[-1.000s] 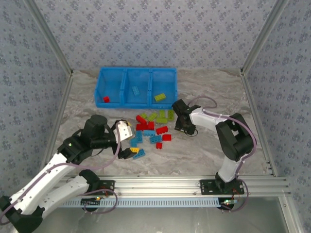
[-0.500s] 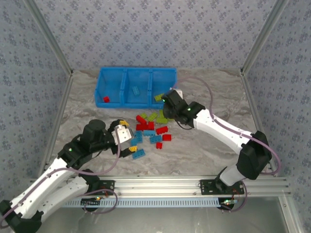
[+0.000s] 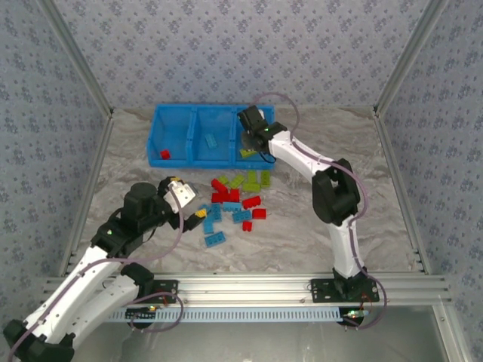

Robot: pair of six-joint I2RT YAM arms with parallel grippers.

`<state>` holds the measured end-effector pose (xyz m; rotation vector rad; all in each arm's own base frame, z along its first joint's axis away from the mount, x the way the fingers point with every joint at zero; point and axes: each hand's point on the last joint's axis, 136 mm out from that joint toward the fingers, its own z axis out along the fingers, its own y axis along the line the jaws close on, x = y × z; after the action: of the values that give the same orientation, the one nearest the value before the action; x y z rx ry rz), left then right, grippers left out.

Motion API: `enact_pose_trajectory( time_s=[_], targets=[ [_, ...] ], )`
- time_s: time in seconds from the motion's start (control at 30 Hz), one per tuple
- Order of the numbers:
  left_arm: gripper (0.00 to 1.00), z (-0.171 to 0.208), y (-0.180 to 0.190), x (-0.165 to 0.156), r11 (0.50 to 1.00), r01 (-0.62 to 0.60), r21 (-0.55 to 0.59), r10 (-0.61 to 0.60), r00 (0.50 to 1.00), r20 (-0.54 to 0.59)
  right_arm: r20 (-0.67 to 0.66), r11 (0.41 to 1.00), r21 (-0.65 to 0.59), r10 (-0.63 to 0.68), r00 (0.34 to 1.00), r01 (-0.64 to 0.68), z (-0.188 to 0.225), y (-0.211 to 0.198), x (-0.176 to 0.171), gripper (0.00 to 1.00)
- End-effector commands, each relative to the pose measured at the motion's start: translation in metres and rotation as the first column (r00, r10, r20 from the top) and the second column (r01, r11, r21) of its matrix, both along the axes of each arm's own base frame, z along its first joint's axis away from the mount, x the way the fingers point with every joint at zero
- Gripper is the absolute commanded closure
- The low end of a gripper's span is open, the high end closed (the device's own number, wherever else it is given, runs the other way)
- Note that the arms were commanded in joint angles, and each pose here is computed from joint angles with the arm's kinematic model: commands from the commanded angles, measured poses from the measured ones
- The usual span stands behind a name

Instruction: Sort the legos into containers by color

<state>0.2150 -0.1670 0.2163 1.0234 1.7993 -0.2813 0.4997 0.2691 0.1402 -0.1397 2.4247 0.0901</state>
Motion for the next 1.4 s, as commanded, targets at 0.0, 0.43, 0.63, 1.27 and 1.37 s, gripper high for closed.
enact_pose_trajectory(
  time_s=[0.0,0.43,0.63,1.27,1.37],
  targets=[
    [0.01,0.013,-0.003,0.001,0.999,0.007,-0.044,-0.006,1.0,0.026,0.034,0.999,0.02,0.035,0.999,-0.036,0.024,0.002,0.021,0.56],
    [0.01,0.035,0.014,0.028,0.938,-0.289,-0.189,0.264,0.953,-0.147,0.087,0.993,0.048,0.103,0.991,-0.107,0.109,-0.005,-0.018,0.39],
    [0.02,0.018,0.039,0.04,0.72,-0.672,-0.171,0.531,0.693,-0.488,0.102,0.952,0.087,0.283,0.954,-0.292,0.161,-0.006,-0.124,0.33],
    [0.2,-0.128,-0.016,0.002,0.542,-0.804,0.245,0.637,0.203,-0.743,-0.131,0.949,0.131,0.302,0.944,-0.286,0.109,-0.031,-0.262,0.12],
    [0.2,-0.139,-0.012,-0.001,0.541,-0.794,0.278,0.677,0.214,-0.704,-0.127,0.951,0.129,0.296,0.947,-0.281,0.108,-0.03,-0.259,0.11]
  ],
)
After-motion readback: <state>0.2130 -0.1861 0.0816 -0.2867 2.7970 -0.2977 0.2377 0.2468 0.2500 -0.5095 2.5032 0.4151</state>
